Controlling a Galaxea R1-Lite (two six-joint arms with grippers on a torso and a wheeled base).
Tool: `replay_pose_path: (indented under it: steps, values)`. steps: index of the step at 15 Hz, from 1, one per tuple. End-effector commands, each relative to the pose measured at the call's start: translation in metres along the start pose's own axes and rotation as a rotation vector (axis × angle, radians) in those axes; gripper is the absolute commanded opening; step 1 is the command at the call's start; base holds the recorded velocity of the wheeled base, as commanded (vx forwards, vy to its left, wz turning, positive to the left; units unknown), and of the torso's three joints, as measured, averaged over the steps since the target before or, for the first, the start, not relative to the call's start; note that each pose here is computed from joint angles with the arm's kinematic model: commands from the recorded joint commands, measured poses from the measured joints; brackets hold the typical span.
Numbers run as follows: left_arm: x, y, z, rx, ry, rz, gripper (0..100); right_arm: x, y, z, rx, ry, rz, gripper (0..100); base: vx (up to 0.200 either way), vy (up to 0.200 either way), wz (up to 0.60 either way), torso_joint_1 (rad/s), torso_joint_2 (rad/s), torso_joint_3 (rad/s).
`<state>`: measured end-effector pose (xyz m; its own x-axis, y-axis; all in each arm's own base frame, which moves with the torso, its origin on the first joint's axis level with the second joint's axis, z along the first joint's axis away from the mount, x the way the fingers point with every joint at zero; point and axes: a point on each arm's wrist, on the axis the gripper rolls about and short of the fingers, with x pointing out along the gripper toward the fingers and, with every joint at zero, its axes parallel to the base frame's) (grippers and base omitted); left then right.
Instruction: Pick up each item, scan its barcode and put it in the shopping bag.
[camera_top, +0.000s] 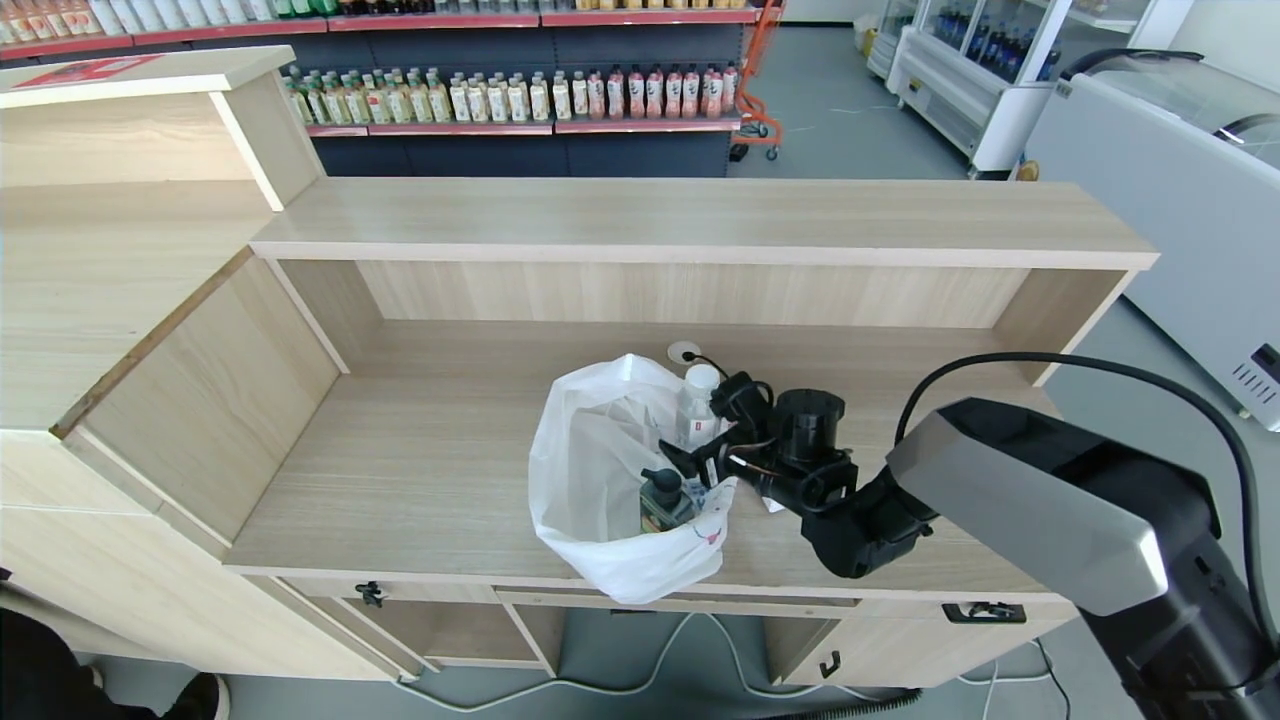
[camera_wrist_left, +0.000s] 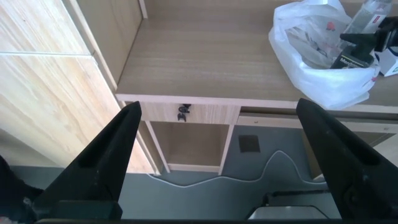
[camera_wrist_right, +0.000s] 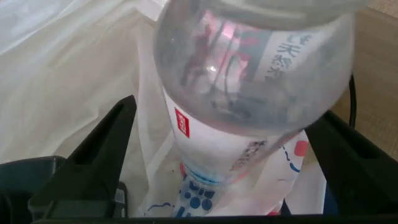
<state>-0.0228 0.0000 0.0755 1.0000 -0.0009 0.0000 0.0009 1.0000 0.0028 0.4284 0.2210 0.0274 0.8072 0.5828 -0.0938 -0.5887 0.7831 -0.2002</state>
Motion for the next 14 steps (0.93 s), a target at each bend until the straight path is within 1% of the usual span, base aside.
replay_pose_path:
  steps: [1,5,6,9,11,13,14]
  values:
    - [0.0,0.0,0.0,0.0,-0.002,-0.001,100,-0.001,0.001,0.013,0.013,-0.027,0.003,100,0.0,0.0,0.0,0.0,0.0,0.0]
    - [0.0,0.0,0.0,0.002,-0.002,-0.001,100,-0.009,-0.001,0.056,0.026,-0.11,0.003,100,0.0,0.0,0.0,0.0,0.0,0.0]
    - [0.0,0.0,0.0,0.002,-0.002,0.001,100,-0.011,-0.001,0.065,0.031,-0.12,0.004,100,0.0,0.0,0.0,0.0,0.0,0.0]
    - [0.0,0.0,0.0,0.0,-0.002,0.001,100,-0.027,-0.009,0.106,0.094,-0.151,-0.006,100,0.0,0.0,0.0,0.0,0.0,0.0]
    - [0.0,0.0,0.0,-0.004,-0.002,-0.001,100,-0.047,-0.016,0.138,0.103,-0.174,-0.018,100,0.0,0.0,0.0,0.0,0.0,0.0]
    - [0.0,0.0,0.0,-0.004,0.0,-0.001,100,-0.083,-0.025,0.178,0.132,-0.21,-0.035,100,0.0,0.0,0.0,0.0,0.0,0.0]
    - [0.0,0.0,0.0,-0.006,0.0,0.001,100,-0.104,-0.033,0.194,0.138,-0.213,-0.069,100,0.0,0.0,0.0,0.0,0.0,0.0]
